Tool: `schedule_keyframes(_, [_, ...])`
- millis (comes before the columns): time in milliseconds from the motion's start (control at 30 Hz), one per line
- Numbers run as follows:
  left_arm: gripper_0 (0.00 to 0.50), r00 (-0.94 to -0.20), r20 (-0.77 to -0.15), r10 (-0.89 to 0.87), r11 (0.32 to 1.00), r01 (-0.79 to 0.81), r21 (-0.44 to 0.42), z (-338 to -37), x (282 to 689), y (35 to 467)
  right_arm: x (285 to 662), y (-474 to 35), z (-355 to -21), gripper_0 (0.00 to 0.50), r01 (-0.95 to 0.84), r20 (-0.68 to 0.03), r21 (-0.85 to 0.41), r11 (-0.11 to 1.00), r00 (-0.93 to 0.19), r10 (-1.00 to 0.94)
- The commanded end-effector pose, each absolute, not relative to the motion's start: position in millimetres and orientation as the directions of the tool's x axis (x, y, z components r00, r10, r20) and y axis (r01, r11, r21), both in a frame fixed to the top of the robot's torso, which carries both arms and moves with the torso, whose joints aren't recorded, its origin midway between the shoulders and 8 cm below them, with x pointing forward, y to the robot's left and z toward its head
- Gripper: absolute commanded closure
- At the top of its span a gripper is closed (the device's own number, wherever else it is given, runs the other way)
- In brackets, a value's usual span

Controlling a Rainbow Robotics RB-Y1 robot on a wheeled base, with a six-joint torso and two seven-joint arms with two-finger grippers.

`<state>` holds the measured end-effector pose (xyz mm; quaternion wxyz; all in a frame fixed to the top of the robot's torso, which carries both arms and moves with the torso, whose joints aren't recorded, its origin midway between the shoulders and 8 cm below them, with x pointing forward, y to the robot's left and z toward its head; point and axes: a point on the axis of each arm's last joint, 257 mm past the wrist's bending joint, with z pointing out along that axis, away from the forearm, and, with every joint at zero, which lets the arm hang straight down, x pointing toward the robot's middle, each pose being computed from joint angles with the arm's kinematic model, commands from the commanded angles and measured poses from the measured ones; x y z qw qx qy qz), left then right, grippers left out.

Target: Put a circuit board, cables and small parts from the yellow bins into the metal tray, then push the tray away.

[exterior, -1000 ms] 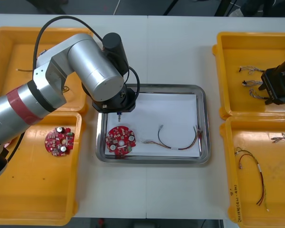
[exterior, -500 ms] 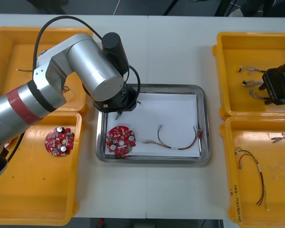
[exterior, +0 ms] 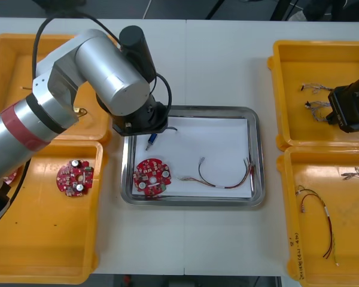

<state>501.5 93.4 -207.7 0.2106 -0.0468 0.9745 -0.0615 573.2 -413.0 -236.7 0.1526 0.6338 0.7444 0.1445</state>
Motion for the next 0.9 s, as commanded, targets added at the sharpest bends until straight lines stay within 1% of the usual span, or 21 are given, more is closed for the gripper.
schedule_keyframes(33, [0.000,-0.886,-0.386,-0.258,0.959,-0.185,-0.216,-166.3,500.1,100.9,557.5,-408.6,-266.2,0.500,0.919,-0.003,0.375,0.120,-0.128,0.992])
schedule_keyframes(233, [0.000,-0.882,-0.354,-0.311,0.945,-0.245,-0.218,-130.2,493.4,127.6,556.7,-414.2,-259.3,0.500,0.918,0.004,0.380,0.110,-0.120,0.993])
schedule_keyframes(367, [0.000,-0.868,-0.348,-0.353,0.931,-0.289,-0.224,-106.5,494.0,150.5,554.8,-419.4,-247.6,0.500,0.917,0.007,0.382,0.114,-0.126,0.992])
schedule_keyframes(500, [0.000,-0.850,-0.346,-0.397,0.914,-0.332,-0.233,-89.6,495.0,170.4,551.5,-424.6,-233.6,0.500,0.917,0.008,0.381,0.119,-0.132,0.991])
schedule_keyframes(633, [0.000,-0.820,-0.357,-0.448,0.892,-0.385,-0.236,-71.9,496.5,195.0,545.5,-430.9,-209.2,0.500,0.915,0.011,0.382,0.126,-0.141,0.990])
schedule_keyframes(700, [0.000,-0.797,-0.364,-0.482,0.874,-0.411,-0.257,-62.9,500.1,203.4,541.7,-434.0,-196.8,0.500,0.915,0.009,0.381,0.133,-0.147,0.989])
schedule_keyframes(800, [0.000,-0.755,-0.376,-0.537,0.842,-0.459,-0.282,-53.4,508.3,217.2,534.8,-438.6,-173.8,0.500,0.912,0.010,0.383,0.146,-0.162,0.987])
schedule_keyframes(900, [0.000,-0.717,-0.374,-0.589,0.808,-0.508,-0.299,-47.4,516.1,230.5,527.8,-441.5,-145.1,0.500,0.903,0.023,0.400,0.156,-0.180,0.983])
